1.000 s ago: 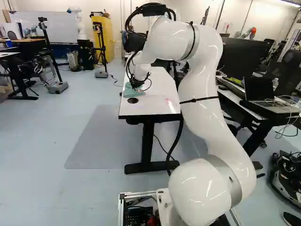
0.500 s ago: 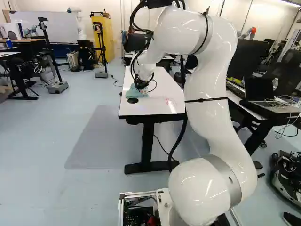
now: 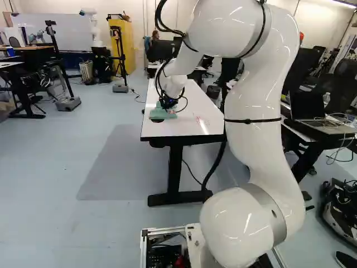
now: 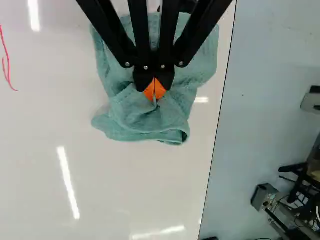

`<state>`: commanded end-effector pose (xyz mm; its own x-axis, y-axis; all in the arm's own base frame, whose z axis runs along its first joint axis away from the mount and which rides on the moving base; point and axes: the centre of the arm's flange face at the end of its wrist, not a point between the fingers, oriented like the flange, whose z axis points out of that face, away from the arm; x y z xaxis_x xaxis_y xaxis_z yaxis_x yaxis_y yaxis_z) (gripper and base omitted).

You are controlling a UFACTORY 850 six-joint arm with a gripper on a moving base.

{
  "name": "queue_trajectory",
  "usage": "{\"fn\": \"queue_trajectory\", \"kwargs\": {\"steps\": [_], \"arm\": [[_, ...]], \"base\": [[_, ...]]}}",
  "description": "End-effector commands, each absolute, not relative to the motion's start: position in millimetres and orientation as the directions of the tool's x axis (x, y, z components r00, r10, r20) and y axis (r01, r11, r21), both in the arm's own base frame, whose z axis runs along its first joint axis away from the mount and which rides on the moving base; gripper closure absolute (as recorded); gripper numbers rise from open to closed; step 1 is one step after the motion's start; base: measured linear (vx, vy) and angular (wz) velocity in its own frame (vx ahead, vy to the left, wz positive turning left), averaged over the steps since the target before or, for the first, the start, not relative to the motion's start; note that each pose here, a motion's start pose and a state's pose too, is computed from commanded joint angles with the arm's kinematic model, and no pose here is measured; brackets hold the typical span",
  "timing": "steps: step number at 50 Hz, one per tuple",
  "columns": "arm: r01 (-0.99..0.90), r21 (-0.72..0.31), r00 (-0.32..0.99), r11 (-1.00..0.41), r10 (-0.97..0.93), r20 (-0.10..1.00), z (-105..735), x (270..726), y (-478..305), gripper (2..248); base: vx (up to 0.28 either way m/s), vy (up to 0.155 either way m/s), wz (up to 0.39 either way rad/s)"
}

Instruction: Clean the table with the green towel

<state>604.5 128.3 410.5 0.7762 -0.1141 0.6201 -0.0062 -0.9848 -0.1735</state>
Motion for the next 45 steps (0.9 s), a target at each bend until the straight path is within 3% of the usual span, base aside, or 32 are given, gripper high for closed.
{"fn": "queue_trajectory", "kwargs": {"steps": [45], "arm": [[0.069, -0.179, 0.765, -0.981, -0.063, 0.641, 414, 618, 179, 230]], "base": [[0.000, 0.000, 0.000]]}}
